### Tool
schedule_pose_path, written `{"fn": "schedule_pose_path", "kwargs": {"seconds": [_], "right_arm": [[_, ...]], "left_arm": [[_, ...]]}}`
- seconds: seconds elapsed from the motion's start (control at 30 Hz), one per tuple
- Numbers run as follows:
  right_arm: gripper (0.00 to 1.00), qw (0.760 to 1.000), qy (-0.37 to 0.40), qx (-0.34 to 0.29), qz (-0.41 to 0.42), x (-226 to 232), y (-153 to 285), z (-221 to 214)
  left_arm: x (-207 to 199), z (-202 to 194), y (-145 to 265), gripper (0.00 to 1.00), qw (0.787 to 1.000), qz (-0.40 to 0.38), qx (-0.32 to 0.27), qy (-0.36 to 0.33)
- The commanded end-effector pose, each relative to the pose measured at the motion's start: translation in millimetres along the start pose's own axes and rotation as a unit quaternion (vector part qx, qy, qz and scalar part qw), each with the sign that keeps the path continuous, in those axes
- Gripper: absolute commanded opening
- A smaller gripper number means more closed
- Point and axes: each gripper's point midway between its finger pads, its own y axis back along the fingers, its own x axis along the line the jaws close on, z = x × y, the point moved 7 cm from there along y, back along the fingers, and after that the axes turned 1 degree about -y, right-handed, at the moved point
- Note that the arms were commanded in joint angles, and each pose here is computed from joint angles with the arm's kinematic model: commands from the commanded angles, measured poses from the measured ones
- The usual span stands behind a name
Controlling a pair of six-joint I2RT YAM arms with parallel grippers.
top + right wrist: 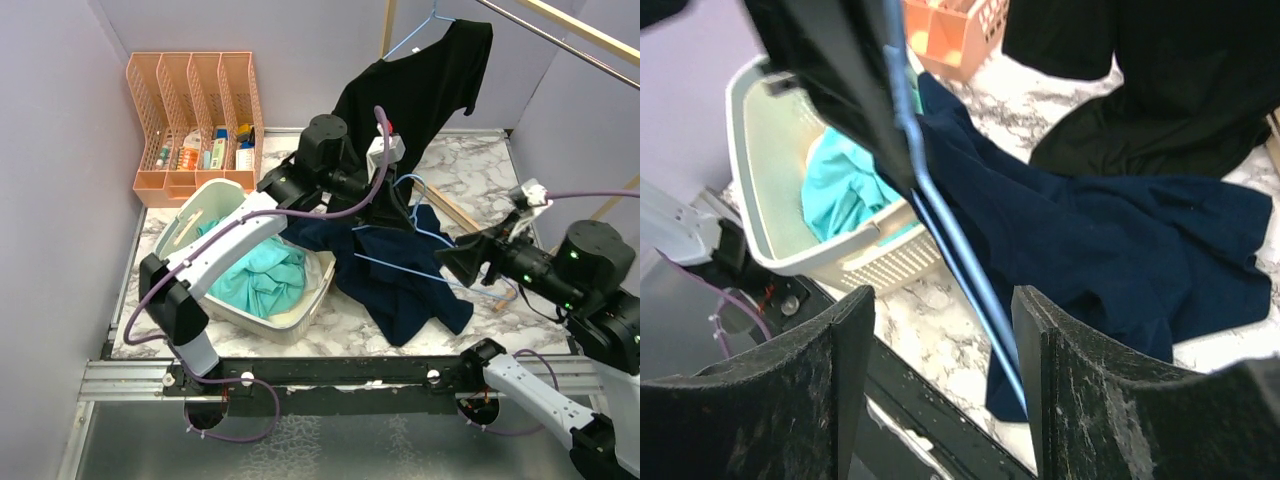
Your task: Remove the t-shirt from the hanger
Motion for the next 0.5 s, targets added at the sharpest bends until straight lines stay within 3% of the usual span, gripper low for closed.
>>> {"fn": "schedule_pose_path", "kwargs": {"seconds": [0.0, 0.23, 0.47], "right_arm": [[0.57, 1.000, 0.023, 0.008, 0.017, 2, 3, -4], [0.51, 0.999, 0.035, 0.006, 0.017, 3, 15, -5], [0.13, 0.998, 0.036, 0.013, 0.041, 7, 20, -14]], "left_arm": [[-28, 18, 12, 0.00, 0.998, 0.013, -0.012, -0.063], [-45, 27, 16, 0.00, 0.997, -0.019, -0.018, -0.078], [-49, 31, 15, 0.00, 0.996, -0.032, -0.025, -0.078]]}}
